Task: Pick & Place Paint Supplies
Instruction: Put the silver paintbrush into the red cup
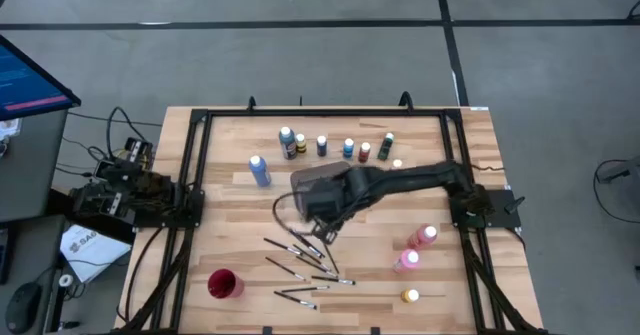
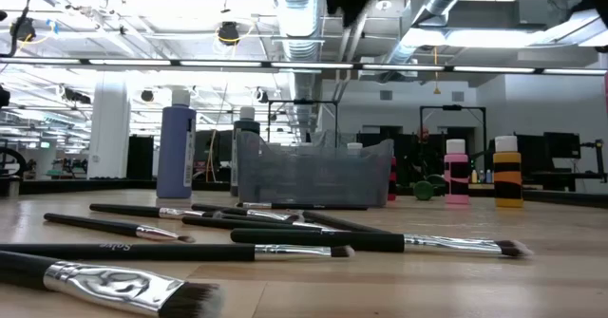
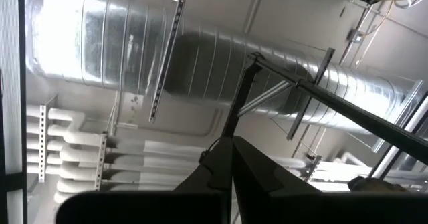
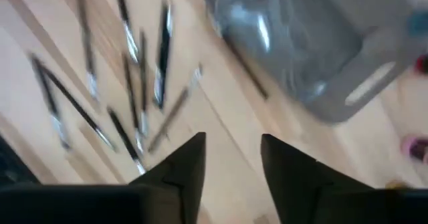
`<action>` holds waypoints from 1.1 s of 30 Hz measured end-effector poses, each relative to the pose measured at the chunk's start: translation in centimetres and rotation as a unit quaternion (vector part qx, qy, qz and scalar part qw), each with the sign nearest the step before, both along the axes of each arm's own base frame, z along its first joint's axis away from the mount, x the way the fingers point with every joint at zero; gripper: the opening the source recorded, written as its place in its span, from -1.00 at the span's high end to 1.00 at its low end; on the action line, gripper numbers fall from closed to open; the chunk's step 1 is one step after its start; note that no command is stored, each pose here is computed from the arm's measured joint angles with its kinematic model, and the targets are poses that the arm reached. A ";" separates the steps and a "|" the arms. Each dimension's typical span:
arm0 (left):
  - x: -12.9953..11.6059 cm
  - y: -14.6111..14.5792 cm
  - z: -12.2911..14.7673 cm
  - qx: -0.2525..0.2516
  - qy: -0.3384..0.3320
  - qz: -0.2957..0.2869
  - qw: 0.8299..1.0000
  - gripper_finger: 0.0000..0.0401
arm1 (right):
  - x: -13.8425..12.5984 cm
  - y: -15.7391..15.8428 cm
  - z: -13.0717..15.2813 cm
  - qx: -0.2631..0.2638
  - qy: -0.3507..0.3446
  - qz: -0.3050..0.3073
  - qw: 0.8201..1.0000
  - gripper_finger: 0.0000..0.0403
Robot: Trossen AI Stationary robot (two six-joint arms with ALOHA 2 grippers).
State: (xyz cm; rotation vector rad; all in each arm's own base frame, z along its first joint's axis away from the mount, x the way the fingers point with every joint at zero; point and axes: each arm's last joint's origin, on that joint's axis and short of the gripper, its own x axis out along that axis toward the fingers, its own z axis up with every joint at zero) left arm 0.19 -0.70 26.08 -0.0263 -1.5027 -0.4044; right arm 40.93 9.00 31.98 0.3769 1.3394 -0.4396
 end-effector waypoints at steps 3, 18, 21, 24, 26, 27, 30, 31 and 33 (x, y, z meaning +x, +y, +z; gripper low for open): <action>0.1 0.0 0.0 0.000 0.006 -0.009 1.000 0.99 | 1.2 0.8 -2.6 0.009 0.031 0.008 0.999 0.07; 2.3 0.3 0.5 -0.044 0.091 -0.087 0.991 0.99 | 5.0 0.5 -10.9 0.012 0.088 -0.019 0.996 -0.18; 0.9 0.6 1.3 -0.098 0.046 -0.166 0.980 0.99 | 5.0 1.0 -11.3 0.017 0.093 -0.013 0.995 -0.18; -0.4 0.4 0.9 -0.065 0.005 -0.116 0.991 0.99 | 5.1 1.4 -11.3 0.014 0.086 -0.009 0.996 -0.18; -0.4 0.2 0.5 -0.039 0.005 -0.085 0.996 0.99 | 5.0 1.7 -11.3 0.009 0.084 -0.006 0.996 -0.18; -0.3 0.2 0.4 -0.029 0.009 -0.076 0.997 0.99 | 5.0 1.8 -11.3 0.008 0.083 -0.005 0.997 -0.18; -0.1 0.2 0.1 -0.028 0.012 -0.078 0.996 0.99 | 4.9 2.0 -11.3 0.007 0.085 -0.002 0.996 -0.18; 0.0 0.1 0.0 -0.025 0.018 -0.082 0.996 0.99 | 4.8 2.1 -11.3 0.006 0.087 -0.001 0.996 -0.17; -0.1 0.0 0.0 -0.009 0.015 -0.088 0.996 0.99 | 4.8 2.3 -11.3 0.005 0.087 -0.001 0.996 -0.17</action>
